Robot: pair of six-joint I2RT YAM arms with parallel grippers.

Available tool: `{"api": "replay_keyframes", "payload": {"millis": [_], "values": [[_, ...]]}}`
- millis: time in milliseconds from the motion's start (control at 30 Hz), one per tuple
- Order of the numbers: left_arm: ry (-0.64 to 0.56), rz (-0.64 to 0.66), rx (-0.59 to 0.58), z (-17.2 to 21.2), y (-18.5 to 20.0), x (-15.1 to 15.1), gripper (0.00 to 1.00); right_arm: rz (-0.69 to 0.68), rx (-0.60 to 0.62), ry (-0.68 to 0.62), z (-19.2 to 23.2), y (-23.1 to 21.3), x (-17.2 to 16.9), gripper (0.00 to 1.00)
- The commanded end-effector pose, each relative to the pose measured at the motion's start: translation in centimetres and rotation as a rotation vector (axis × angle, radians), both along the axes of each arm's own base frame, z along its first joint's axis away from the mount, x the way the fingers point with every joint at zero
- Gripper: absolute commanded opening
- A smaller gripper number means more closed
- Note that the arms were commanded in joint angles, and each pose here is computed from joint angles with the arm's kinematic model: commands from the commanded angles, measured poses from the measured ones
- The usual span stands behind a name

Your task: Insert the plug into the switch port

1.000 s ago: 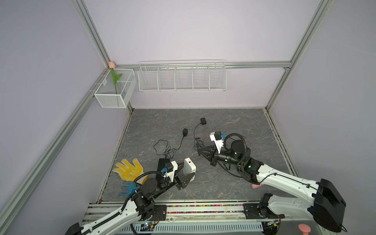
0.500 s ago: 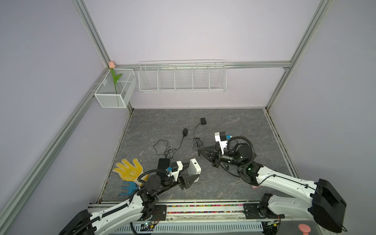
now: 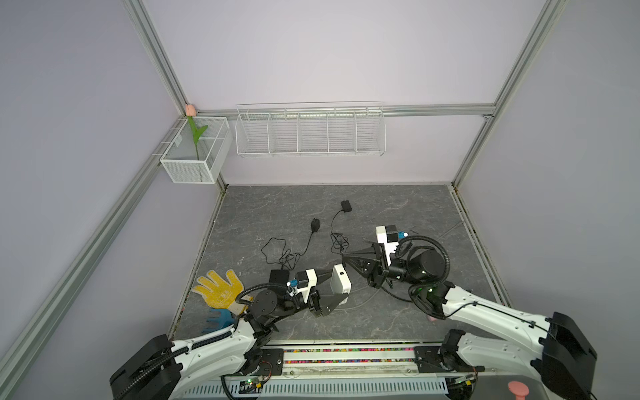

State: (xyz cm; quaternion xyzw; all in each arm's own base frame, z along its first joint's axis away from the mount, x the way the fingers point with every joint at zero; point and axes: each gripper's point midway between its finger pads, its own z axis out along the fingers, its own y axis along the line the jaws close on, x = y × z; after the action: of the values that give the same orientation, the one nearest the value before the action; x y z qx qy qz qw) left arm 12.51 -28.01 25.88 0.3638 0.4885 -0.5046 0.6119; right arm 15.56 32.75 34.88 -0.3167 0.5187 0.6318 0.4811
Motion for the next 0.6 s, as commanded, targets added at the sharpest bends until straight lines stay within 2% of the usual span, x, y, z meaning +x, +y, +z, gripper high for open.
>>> {"api": "replay_keyframes", "payload": {"millis": [0,567], "values": [[-0.082,-0.028,-0.085,3.27,0.11,-0.72,0.00,0.034,0.034,-0.042,0.54,-0.29,-1.21,0.06],[-0.072,-0.041,-0.086,3.52,0.19,-1.14,0.00,0.050,0.039,-0.064,0.24,0.40,-1.78,0.06]]}}
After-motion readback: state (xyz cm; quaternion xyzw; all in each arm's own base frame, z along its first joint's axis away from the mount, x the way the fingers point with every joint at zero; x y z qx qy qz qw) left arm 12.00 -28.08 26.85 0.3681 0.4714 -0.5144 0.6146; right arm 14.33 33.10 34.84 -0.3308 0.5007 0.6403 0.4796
